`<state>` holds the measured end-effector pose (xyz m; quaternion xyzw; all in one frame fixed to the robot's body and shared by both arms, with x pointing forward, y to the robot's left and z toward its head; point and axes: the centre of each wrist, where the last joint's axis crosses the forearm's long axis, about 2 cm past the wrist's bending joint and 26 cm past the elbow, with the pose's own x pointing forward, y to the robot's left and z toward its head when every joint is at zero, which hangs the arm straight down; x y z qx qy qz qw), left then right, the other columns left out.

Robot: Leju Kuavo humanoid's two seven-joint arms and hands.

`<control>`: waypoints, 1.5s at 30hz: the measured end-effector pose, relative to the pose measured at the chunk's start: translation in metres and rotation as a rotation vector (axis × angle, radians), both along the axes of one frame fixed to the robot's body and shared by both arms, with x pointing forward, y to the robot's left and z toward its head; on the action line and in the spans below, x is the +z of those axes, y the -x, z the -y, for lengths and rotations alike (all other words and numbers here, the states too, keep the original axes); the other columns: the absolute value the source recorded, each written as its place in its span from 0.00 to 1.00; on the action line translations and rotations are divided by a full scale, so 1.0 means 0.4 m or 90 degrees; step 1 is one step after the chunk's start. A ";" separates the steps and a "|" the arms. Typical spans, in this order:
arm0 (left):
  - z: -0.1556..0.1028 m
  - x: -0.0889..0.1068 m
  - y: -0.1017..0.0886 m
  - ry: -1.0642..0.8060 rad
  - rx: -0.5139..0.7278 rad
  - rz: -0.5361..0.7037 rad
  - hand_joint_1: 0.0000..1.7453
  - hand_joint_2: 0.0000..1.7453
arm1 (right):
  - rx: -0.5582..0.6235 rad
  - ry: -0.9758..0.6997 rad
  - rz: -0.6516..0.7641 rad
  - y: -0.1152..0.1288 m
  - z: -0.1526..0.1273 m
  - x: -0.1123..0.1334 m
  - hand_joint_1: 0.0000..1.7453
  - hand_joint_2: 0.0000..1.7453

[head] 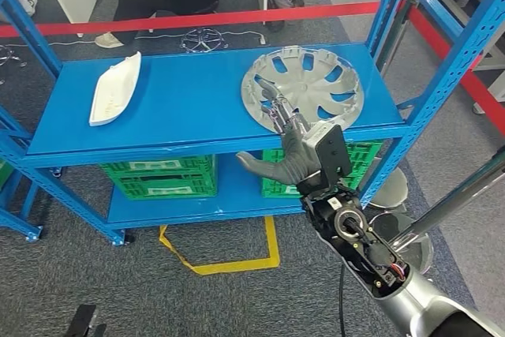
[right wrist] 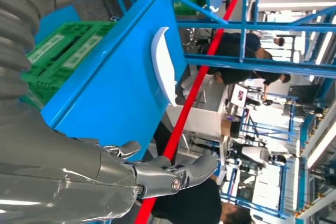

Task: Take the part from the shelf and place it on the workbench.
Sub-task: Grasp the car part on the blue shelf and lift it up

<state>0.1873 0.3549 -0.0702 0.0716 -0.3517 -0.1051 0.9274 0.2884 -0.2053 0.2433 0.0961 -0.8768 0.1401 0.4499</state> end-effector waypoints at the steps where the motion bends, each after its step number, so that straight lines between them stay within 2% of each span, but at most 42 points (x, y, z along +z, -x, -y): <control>1: 0.000 0.000 -0.001 0.000 0.000 0.000 0.00 0.00 | 0.001 -0.003 0.001 0.001 0.000 0.003 0.00 1.00; 20: 0.003 0.000 -0.002 0.000 0.001 -0.002 0.00 0.00 | 0.013 -0.010 0.000 0.014 0.007 0.014 0.00 1.00; 25: 0.000 -0.005 0.012 -0.004 0.003 -0.009 0.00 0.00 | 0.015 -0.009 -0.005 0.018 0.008 0.012 0.00 1.00; 30: -0.013 0.002 -0.001 -0.012 0.006 -0.002 0.00 0.00 | 0.017 -0.005 -0.007 0.020 0.010 0.011 0.00 1.00; 45: 0.009 -0.002 0.003 -0.001 0.004 -0.003 0.00 0.00 | 0.015 -0.001 -0.006 0.023 0.015 0.016 0.00 1.00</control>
